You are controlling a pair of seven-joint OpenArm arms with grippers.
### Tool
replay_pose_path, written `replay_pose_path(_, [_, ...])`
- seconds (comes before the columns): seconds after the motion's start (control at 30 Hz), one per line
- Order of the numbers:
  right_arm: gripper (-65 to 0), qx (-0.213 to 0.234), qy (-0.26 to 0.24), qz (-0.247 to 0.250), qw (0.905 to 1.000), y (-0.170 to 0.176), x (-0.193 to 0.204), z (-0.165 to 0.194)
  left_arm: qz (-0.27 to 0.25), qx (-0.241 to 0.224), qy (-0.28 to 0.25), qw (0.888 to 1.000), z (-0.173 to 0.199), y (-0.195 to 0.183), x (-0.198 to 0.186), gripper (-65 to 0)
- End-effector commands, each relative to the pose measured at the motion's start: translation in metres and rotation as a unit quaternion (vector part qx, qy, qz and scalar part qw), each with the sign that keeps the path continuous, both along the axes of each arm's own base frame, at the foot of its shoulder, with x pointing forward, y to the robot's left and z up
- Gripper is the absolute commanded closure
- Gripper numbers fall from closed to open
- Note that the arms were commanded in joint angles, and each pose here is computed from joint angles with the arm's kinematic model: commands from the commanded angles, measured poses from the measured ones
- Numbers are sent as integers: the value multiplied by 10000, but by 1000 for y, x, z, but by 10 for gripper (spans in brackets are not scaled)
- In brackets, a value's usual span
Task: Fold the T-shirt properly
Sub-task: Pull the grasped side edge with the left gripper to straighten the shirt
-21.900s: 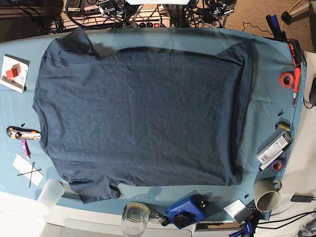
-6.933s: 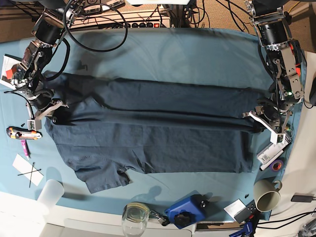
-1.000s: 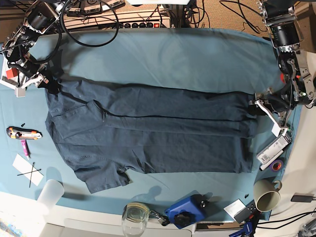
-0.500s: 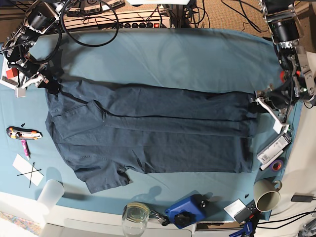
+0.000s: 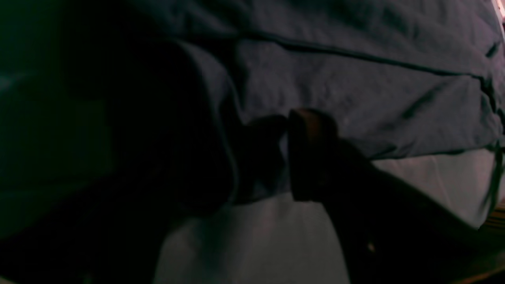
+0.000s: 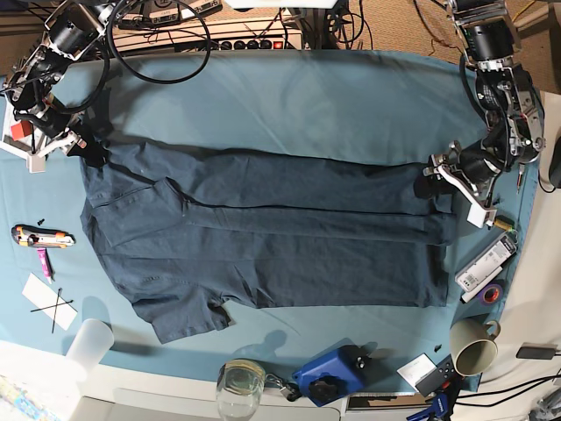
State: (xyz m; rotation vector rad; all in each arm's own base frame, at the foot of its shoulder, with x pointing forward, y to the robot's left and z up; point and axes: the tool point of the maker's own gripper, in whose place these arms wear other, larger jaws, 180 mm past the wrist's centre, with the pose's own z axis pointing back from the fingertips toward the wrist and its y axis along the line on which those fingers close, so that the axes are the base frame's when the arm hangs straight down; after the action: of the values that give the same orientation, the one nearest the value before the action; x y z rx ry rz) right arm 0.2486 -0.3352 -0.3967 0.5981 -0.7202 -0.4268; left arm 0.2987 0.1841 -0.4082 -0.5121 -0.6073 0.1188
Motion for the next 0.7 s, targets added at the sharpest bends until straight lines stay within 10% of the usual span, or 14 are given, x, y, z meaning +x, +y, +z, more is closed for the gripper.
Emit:
replay_pose_path(0.0, [-115, -134, 577, 254, 9979, 2, -18, -15, -242, 327, 847, 9956, -29, 2, -32, -260])
replay_pose_path(0.2, [-8, -134, 576, 254, 9979, 2, -18, -15, 124, 633, 898, 9939, -33, 17, -29, 0])
replay_pose_path(0.67, [0, 161, 70, 156, 9997, 5, -5, 2, -196, 423, 991, 9940, -20, 4, -29, 0])
